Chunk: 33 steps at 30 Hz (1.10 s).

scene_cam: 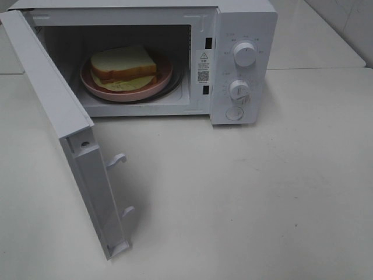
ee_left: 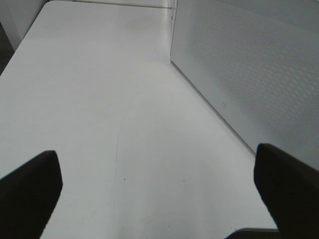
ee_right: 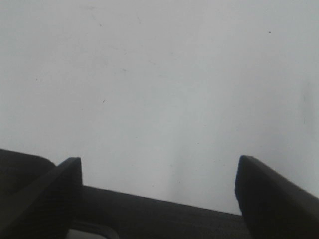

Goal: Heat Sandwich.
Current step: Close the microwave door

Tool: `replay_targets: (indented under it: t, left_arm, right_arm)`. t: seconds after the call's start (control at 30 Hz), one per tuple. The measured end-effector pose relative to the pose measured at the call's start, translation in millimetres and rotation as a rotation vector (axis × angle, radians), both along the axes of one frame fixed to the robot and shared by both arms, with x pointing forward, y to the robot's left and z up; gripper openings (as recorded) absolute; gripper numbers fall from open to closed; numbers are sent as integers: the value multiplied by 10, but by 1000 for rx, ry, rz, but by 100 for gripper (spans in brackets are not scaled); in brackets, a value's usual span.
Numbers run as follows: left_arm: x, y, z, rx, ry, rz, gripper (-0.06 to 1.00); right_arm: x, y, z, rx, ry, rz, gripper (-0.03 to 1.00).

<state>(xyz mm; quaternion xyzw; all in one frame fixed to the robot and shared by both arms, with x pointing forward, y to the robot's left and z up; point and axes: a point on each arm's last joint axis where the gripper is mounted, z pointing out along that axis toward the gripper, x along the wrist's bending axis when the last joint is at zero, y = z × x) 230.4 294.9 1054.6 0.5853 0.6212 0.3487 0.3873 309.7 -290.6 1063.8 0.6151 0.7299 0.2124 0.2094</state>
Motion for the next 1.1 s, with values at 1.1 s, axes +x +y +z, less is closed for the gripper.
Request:
replay_targets:
  t: [1.1]
  left_arm:
    - [0, 0, 0, 0, 0, 0, 97]
  right_arm:
    - [-786, -121, -142, 108, -449, -159, 76]
